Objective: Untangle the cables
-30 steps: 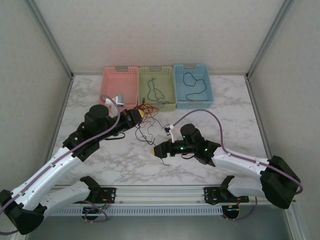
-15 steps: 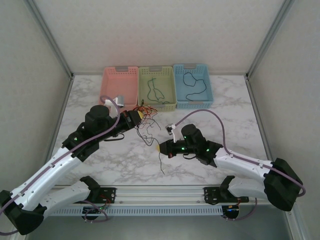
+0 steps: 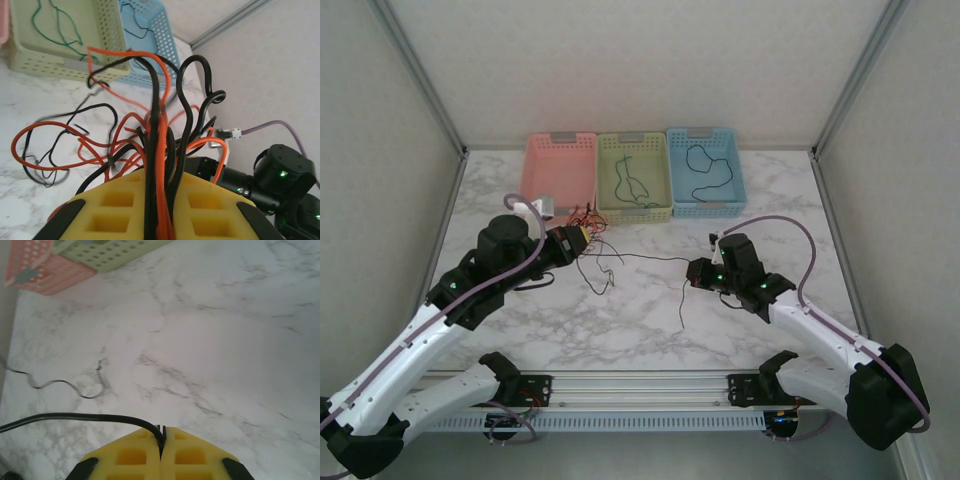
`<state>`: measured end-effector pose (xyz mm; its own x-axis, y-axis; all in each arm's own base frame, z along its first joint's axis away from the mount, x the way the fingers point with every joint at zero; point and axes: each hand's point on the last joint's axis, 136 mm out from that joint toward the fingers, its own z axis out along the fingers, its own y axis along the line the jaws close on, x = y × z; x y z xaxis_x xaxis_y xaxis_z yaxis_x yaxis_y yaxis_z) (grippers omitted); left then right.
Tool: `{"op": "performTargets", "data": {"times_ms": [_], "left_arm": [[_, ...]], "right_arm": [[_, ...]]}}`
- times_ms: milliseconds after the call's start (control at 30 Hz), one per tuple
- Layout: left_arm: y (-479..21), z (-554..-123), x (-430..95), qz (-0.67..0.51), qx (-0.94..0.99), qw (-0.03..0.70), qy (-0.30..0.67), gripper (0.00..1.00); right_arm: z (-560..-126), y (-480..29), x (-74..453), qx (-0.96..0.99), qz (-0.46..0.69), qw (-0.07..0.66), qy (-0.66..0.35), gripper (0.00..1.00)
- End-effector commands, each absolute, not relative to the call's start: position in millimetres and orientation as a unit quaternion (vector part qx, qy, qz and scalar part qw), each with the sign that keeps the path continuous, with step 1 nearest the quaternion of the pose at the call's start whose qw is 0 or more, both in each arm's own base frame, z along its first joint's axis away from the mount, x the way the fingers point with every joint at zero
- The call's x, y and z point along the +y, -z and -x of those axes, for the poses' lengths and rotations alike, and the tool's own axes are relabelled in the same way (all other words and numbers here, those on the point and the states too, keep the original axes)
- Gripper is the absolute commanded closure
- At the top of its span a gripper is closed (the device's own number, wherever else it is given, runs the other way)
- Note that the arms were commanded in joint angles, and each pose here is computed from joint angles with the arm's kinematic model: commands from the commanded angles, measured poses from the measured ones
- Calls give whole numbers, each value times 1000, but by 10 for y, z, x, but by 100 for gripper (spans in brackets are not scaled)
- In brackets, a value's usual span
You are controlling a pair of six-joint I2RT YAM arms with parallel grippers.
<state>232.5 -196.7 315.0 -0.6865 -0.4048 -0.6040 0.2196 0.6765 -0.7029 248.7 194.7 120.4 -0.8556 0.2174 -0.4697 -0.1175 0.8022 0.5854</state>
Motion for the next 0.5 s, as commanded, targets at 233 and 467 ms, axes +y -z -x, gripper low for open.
{"op": "performTargets", "data": {"times_ms": [233,467], "left_arm": [[-3460,-2295,-1774,58,807,442,388,100],[-3456,-2271,-1688,56,810,451,371,100]], "right_arm": [[-2516,-1024,1476,937,-97,257,-217,100],[-2516,-900,1067,942,-155,251,-163,100]]}}
